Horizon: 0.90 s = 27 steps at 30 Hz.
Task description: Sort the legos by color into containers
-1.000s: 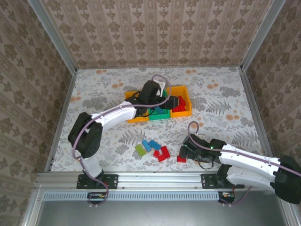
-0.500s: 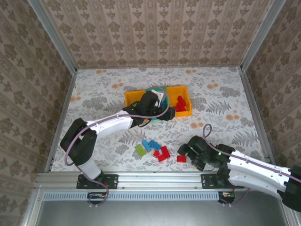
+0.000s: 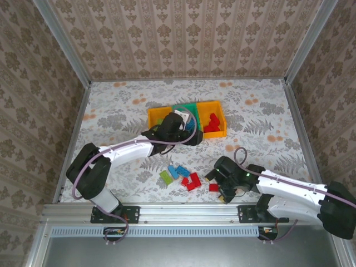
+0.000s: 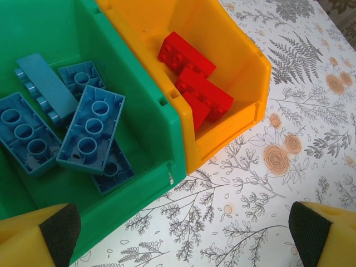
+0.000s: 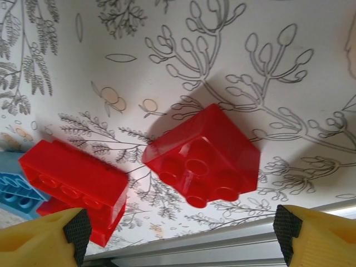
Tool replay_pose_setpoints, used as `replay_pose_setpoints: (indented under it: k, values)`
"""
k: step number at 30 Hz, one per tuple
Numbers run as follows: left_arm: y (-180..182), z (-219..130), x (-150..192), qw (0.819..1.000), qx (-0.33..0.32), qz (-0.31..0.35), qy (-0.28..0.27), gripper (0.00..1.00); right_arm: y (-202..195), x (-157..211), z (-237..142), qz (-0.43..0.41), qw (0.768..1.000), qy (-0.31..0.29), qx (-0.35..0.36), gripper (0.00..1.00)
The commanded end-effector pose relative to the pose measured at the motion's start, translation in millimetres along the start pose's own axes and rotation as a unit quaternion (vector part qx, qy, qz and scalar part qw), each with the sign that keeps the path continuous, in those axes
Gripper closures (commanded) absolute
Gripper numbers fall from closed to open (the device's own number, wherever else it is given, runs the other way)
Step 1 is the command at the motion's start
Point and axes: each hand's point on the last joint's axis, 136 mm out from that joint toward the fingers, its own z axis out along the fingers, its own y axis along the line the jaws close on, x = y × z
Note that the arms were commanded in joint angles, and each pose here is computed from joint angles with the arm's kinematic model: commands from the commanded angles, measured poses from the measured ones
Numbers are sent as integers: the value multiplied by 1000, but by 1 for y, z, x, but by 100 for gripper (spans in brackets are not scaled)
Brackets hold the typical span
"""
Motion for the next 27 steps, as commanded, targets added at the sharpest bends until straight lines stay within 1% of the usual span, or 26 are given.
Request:
replay_pose_setpoints:
  k: [1,4,13,21,27]
  values:
    - [1,-12,-13,1000,0,5,-31,0,2,-2,-1,40,999,1,1,15]
    - [3,-13,-12,1000,0,3,-31,0,3,-9,1,55,998,-5,-1,19]
    - [13,-13,-5,1000,-6,-7,-27,0,7,-11,13,54,998,-1,26,21]
    - [20,-17,-4,999,-12,-14,-31,0,-3,-29,15,65,997,-15,46,33]
    - [22,-21,-3,999,-14,-17,-33,0,-4,-32,22,60,996,-13,61,37]
